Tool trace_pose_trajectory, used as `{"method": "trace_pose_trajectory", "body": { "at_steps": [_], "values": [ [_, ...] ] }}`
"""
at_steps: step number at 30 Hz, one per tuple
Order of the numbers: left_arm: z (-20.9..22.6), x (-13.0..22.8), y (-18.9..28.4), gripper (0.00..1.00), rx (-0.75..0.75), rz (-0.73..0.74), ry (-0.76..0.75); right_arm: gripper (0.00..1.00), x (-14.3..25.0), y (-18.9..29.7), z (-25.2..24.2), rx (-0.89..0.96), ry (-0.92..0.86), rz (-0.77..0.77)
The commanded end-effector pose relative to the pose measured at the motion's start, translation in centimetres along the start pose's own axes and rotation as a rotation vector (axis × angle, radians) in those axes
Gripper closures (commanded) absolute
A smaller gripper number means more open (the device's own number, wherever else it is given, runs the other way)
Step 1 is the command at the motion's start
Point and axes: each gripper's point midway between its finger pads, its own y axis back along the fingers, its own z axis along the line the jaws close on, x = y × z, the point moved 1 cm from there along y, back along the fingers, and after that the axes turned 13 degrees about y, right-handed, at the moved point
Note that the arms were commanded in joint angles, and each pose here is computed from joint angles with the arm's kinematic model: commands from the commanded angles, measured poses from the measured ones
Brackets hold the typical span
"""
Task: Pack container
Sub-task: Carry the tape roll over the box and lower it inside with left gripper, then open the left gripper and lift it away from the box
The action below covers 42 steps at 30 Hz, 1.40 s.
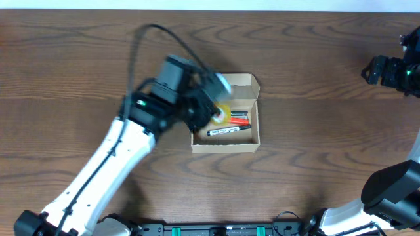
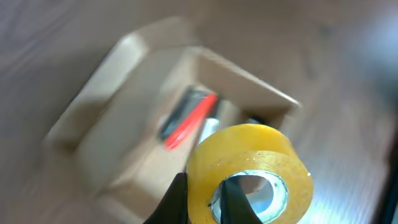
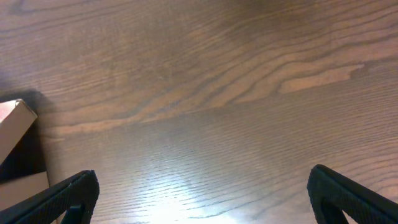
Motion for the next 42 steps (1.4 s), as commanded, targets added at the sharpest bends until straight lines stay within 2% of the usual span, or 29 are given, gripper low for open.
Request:
{"method": "trace_pose_trajectory", "body": {
  "at_steps": [1,5,10,20,27,29,31,33,34,35,38,39,42],
  "values": [
    [-2.3,0.1,-1.2,0.94,0.064,0.018,-0.332,0.01,-0.2,0.0,0.5,-0.013,0.004,-0.005],
    [-2.2,0.5,-2.5,0.94,0.071,0.049,-0.366,0.01,-0.2,0.0,0.5,-0.013,0.004,-0.005],
    [0.8,1.8,-5.4,0.94,-0.026,0.146,-0.405,0.01,-0.2,0.0,0.5,-0.014,0.004,-0.004],
    [3.7,5.6,-11.7,0.94,-0.017,0.297,-0.352,0.01,0.2,0.0,0.7,-0.021,-0.001,0.012],
    [4.3,7.0,-12.7,0.92,-0.012,0.341,-0.325,0.01,0.4,0.0,0.7,-0.025,-0.003,0.021],
    [4.4,7.1,-12.7,0.76,-0.014,0.345,-0.305,0.01,0.5,0.0,0.8,-0.026,-0.003,0.022],
    [4.3,7.2,-12.6,0.42,-0.016,0.35,-0.281,0.01,0.5,0.0,0.8,-0.027,-0.004,0.024],
    [4.3,7.4,-12.5,0.39,-0.013,0.356,-0.275,0.01,0.5,0.0,0.8,-0.027,-0.004,0.024],
    [4.2,7.5,-12.5,0.33,-0.011,0.359,-0.273,0.01,0.5,0.0,0.8,-0.027,-0.004,0.024],
    [4.2,7.5,-12.5,0.22,-0.01,0.362,-0.269,0.01,0.5,0.0,0.8,-0.027,-0.003,0.024],
    [4.2,7.5,-12.3,0.13,-0.017,0.362,-0.238,0.01,0.5,0.0,0.8,-0.026,-0.003,0.023],
    [4.1,7.2,-12.1,0.05,-0.025,0.354,-0.214,0.01,0.5,0.0,0.8,-0.026,-0.003,0.023],
    [3.9,6.2,-10.9,0.05,-0.045,0.325,-0.166,0.01,0.5,0.0,0.7,-0.025,-0.004,0.022]
  ]
}}
